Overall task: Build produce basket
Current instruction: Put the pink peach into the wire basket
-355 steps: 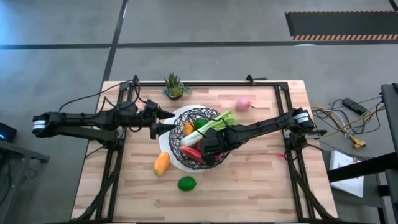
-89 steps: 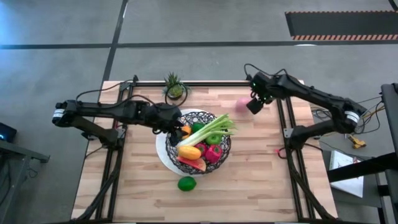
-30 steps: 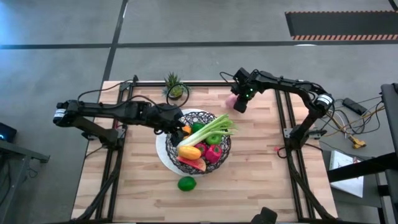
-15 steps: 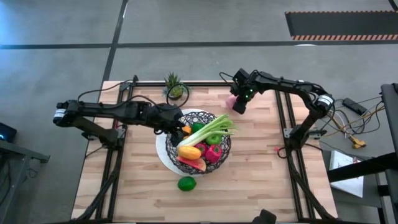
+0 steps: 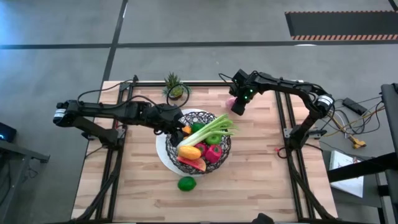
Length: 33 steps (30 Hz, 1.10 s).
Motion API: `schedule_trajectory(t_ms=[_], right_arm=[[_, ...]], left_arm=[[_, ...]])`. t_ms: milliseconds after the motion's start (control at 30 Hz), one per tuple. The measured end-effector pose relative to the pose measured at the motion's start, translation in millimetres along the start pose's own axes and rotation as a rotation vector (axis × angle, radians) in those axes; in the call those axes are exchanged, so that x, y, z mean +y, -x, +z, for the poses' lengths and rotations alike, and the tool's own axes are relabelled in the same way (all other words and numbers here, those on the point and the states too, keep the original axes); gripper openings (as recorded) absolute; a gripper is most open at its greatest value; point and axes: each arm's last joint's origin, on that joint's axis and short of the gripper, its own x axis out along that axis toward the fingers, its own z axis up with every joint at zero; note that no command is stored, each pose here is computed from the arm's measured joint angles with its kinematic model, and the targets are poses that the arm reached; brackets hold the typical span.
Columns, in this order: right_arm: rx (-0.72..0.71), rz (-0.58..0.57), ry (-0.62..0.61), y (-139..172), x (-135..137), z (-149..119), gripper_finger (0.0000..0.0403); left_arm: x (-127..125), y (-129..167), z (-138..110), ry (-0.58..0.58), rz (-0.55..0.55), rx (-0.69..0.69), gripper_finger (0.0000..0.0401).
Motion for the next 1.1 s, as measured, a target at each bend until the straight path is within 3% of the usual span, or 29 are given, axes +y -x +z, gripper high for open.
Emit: schedule_trajectory(t_ms=[600,1100], right_arm=[[-0.054,-0.058,-0.063,21,5,20,0.0008],[-0.074,-0.039,-0.006,25,28,30,0.0008]], left_arm=[[-1,2,0,-0.002,-0.006,-0.003,0.0226],[-1,5,0,-0.002,-0.010,-0.010,0.0226]])
